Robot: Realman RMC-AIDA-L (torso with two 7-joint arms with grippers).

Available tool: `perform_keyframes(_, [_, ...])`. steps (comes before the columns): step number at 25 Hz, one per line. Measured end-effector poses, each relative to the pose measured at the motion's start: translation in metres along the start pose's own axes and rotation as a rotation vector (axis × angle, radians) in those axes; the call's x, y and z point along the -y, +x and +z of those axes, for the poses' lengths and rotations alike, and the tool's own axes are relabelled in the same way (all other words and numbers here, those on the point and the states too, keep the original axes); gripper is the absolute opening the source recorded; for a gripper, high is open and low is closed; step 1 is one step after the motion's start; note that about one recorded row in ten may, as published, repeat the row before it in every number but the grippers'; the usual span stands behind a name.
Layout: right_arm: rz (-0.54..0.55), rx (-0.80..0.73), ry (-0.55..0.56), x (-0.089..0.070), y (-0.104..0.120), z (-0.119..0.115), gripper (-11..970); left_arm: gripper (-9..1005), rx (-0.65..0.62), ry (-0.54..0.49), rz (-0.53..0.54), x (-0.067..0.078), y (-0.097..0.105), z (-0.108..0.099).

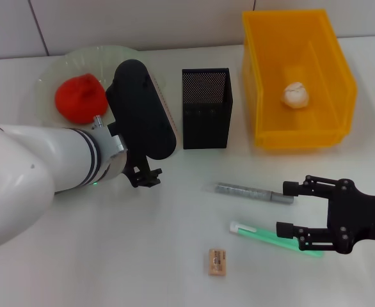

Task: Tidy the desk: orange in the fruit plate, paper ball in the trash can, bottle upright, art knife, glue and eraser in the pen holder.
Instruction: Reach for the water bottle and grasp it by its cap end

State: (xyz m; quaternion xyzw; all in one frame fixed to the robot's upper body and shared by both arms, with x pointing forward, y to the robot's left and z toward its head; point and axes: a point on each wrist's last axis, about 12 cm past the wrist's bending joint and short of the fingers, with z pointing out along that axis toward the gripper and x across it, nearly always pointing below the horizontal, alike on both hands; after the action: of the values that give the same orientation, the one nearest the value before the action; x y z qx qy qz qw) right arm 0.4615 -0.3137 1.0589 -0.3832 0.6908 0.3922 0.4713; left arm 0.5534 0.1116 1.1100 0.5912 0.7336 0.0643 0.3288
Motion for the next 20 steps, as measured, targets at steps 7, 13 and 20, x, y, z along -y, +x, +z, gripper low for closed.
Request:
perform_keyframes(7, [0.000, -0.002, 0.000, 0.0003, 0.0000, -0.0004, 791, 822, -0.025, 0.002, 0.008, -0.0036, 0.0027, 0.0064])
perform_keyframes(13, [-0.001, -0.002, -0.001, 0.0005, -0.0004, -0.0002, 791, 821, -0.039, 0.003, 0.011, -0.0052, 0.0043, 0.0106])
perform_keyframes(20, [-0.001, -0.002, 0.000, 0.0006, -0.0004, -0.0003, 791, 821, -0.041, 0.011, 0.016, -0.0035, 0.0022, 0.0072])
